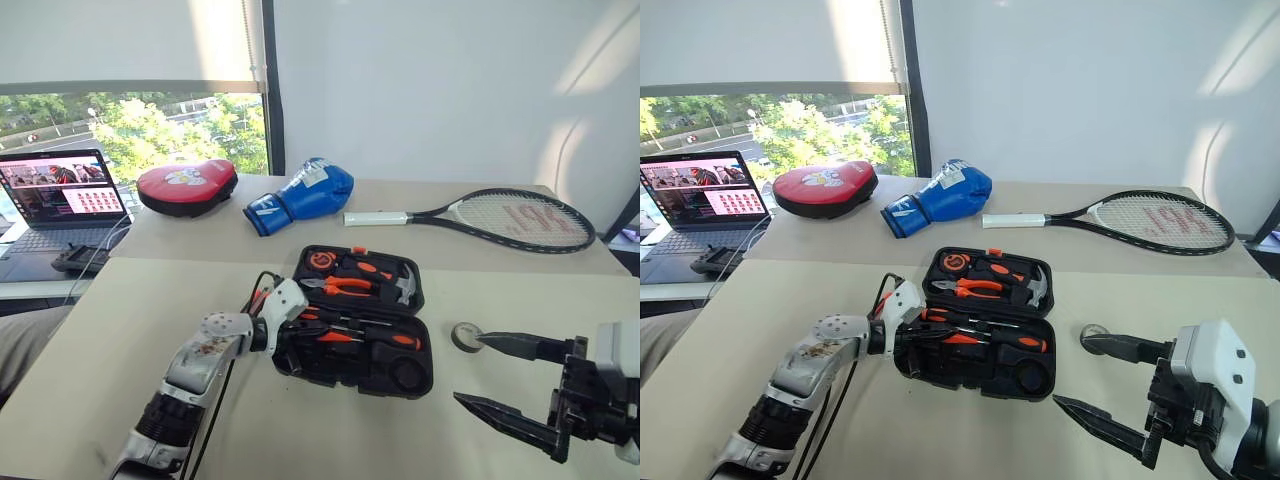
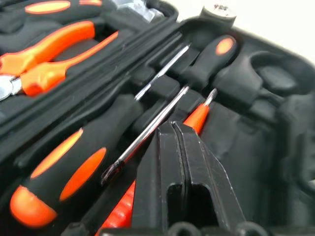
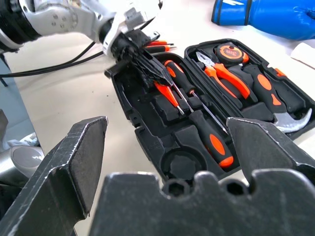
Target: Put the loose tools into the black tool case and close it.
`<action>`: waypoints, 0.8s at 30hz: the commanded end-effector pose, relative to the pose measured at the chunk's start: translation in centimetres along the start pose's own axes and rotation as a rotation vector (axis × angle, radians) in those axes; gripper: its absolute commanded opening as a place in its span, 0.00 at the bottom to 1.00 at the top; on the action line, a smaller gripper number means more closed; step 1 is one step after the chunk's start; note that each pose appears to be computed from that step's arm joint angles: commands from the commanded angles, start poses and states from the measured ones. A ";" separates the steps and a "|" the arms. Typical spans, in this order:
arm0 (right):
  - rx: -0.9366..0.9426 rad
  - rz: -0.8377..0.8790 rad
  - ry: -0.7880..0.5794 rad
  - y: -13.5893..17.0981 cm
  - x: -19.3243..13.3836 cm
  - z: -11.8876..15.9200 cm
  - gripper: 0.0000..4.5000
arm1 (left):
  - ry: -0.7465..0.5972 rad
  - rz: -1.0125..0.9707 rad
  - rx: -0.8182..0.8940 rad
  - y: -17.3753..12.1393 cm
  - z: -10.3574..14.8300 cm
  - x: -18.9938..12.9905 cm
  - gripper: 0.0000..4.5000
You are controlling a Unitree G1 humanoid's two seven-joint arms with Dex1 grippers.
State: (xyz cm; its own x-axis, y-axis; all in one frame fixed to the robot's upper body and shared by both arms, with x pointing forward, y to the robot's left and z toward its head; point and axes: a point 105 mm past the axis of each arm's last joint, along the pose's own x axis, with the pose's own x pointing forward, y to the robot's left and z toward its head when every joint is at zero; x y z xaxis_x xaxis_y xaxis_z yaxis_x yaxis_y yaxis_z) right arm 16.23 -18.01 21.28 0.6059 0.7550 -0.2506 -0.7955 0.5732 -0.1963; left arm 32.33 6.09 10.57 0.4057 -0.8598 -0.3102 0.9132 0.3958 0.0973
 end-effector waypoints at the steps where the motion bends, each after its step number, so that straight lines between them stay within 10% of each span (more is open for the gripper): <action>1: -0.026 -0.015 -0.005 0.4 -0.3 0.7 1.00 | 0.113 -0.017 -0.026 -0.5 -3.1 0.8 0.01; 10: -0.017 -0.017 -0.002 0.6 -0.3 0.7 1.00 | 0.280 -0.085 0.093 -1.1 -7.4 0.4 0.01; 15: -0.023 -0.008 -0.018 0.6 -0.2 0.8 1.00 | -0.187 0.031 -0.067 1.8 1.5 -1.8 0.01; 19: -0.023 0.005 -0.039 0.6 0.0 0.9 1.00 | -0.259 0.176 -0.132 4.2 4.8 -6.4 0.26; 24: -0.020 0.024 -0.058 0.4 0.4 0.8 1.00 | -0.107 0.419 -0.190 6.5 3.2 -10.6 0.66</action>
State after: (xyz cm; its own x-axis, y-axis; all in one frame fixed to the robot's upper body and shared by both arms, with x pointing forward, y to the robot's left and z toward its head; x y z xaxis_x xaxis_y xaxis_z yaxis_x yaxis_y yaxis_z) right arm 16.10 -17.36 21.45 0.5884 0.7769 -0.2242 -0.8084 0.5597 -0.1820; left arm 34.36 15.97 17.55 0.7165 -0.6818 -0.1479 0.6906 0.7231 0.0122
